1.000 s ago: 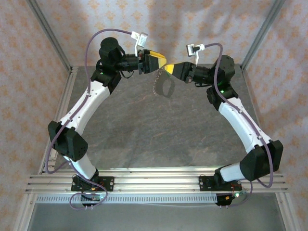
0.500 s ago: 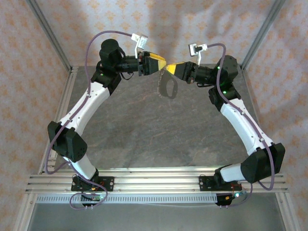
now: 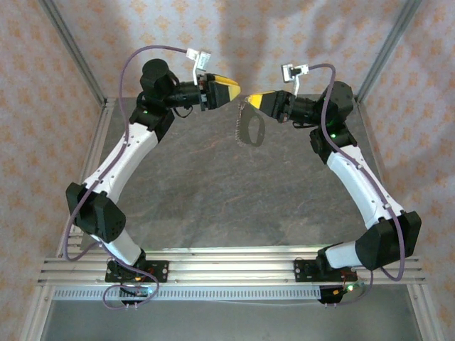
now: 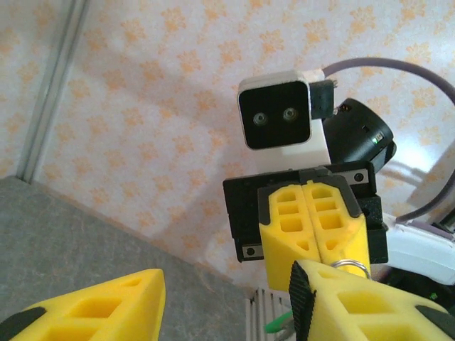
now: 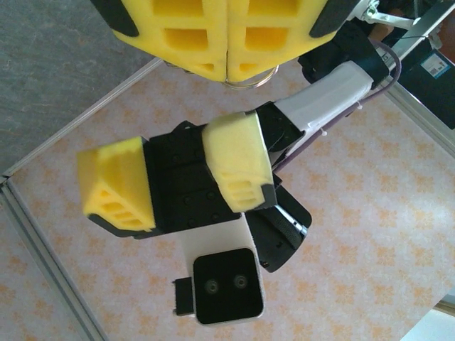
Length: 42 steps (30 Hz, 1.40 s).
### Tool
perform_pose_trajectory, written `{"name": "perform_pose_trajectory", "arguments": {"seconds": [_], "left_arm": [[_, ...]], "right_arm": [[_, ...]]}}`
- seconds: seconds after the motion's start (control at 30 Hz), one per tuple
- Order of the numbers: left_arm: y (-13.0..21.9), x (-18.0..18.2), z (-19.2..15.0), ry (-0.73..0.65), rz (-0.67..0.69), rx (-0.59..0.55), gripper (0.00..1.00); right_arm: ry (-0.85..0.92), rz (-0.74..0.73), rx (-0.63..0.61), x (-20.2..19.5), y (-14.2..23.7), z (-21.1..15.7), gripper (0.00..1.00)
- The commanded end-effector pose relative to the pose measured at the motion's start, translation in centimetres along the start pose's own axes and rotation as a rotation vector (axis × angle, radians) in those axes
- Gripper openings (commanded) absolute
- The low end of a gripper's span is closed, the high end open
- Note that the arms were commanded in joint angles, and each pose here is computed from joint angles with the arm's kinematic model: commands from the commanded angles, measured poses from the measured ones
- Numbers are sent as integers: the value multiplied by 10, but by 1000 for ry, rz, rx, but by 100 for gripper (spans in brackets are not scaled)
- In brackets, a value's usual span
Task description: Put the keys on the keyring
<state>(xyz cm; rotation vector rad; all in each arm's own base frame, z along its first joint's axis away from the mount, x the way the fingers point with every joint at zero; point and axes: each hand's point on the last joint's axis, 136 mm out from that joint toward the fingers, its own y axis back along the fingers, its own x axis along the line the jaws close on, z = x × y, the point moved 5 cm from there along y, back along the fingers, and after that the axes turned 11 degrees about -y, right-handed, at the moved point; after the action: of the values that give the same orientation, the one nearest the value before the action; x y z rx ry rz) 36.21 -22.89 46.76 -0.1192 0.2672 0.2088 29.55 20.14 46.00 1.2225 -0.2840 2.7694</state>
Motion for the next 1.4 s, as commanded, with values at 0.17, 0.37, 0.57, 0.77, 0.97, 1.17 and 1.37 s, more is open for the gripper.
{"name": "perform_pose_trajectory", "arguments": {"seconds": [0.17, 0.37, 0.57, 0.77, 0.97, 1.17, 1.37], "left_arm": [[8, -25, -1, -85, -39, 66, 52], [3, -27, -16, -89, -44, 134, 52], [1, -28, -12, -104, -38, 117, 52], [5, -36, 2, -144, -28, 85, 52], [7, -47, 16, -173, -37, 58, 53], [2, -53, 13, -170, 2, 90, 53], [-6, -57, 7, -174, 33, 115, 54]], "right_arm": [[74, 27, -6, 13, 5, 1, 0], [73, 29, -6, 12, 5, 1, 0], [67, 26, -4, 12, 5, 0, 0], [64, 16, -1, 10, 6, -2, 0], [59, 12, -2, 8, 7, -4, 0], [58, 6, -9, 5, 7, -3, 0], [58, 5, -9, 5, 6, -3, 0]]}}
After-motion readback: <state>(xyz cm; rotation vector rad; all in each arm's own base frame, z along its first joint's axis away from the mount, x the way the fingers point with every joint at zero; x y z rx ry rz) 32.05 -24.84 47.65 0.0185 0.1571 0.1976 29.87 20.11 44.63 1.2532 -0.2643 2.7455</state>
